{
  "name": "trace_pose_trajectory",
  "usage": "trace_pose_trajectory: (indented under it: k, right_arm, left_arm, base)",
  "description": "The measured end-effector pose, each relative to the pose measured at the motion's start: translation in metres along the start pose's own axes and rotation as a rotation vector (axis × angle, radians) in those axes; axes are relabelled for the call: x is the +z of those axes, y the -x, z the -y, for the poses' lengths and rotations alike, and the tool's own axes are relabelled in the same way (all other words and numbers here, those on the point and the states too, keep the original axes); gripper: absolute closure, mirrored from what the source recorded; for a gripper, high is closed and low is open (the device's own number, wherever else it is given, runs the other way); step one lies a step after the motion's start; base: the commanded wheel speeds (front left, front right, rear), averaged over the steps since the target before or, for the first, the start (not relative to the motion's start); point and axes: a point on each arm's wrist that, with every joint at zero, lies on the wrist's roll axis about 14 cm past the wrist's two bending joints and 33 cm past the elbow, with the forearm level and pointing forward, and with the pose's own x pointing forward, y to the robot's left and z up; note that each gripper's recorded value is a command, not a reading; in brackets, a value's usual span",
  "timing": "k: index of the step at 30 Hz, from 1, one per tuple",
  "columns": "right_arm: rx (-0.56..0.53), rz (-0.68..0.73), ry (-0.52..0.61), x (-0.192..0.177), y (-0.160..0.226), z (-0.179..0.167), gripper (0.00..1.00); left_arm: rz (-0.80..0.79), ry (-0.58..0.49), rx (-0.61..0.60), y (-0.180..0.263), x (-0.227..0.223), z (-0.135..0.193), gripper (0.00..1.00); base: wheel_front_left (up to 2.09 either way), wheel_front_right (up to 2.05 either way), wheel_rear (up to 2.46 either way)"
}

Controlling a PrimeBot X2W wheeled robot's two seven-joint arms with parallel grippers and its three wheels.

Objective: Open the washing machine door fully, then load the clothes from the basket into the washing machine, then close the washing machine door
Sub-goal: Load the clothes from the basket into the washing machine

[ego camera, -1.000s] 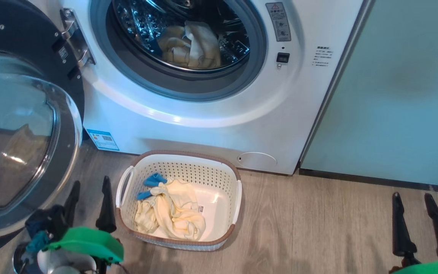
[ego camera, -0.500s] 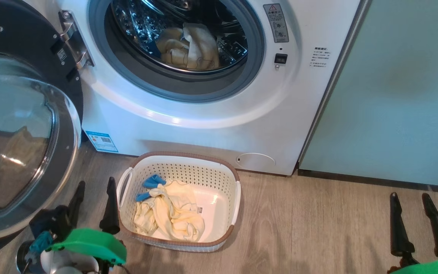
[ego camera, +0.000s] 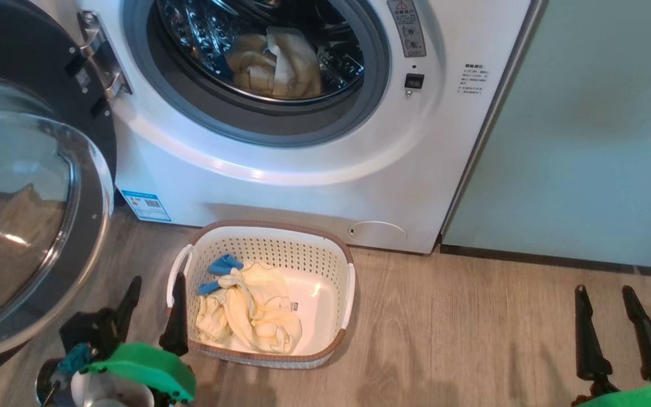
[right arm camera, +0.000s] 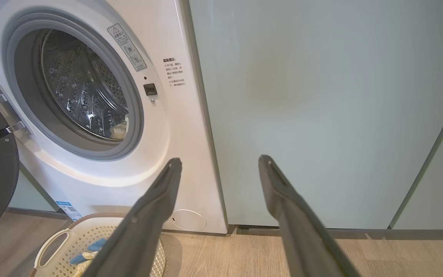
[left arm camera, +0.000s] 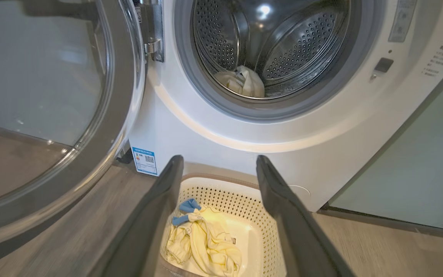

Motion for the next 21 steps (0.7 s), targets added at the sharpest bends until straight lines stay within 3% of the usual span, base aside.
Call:
trace_pose_trajectory:
  k: [9,21]
  right_arm:
    - [-0.030,-0.052,-0.006,-0.016,-0.004,0.009,0.00]
    - [-0.100,-0.113,-0.025,-0.045,-0.034,0.031,0.00]
  left_arm:
    - [-0.138,-0.011,-0.090,-0.029,-0.043,0.020,0.00]
    - [-0.424,-0.011,-0.186,-0.091,-0.147,0.043,0.00]
  base:
    - [0.00,0.00,0.00]
    - [0.00,0.00,0.00]
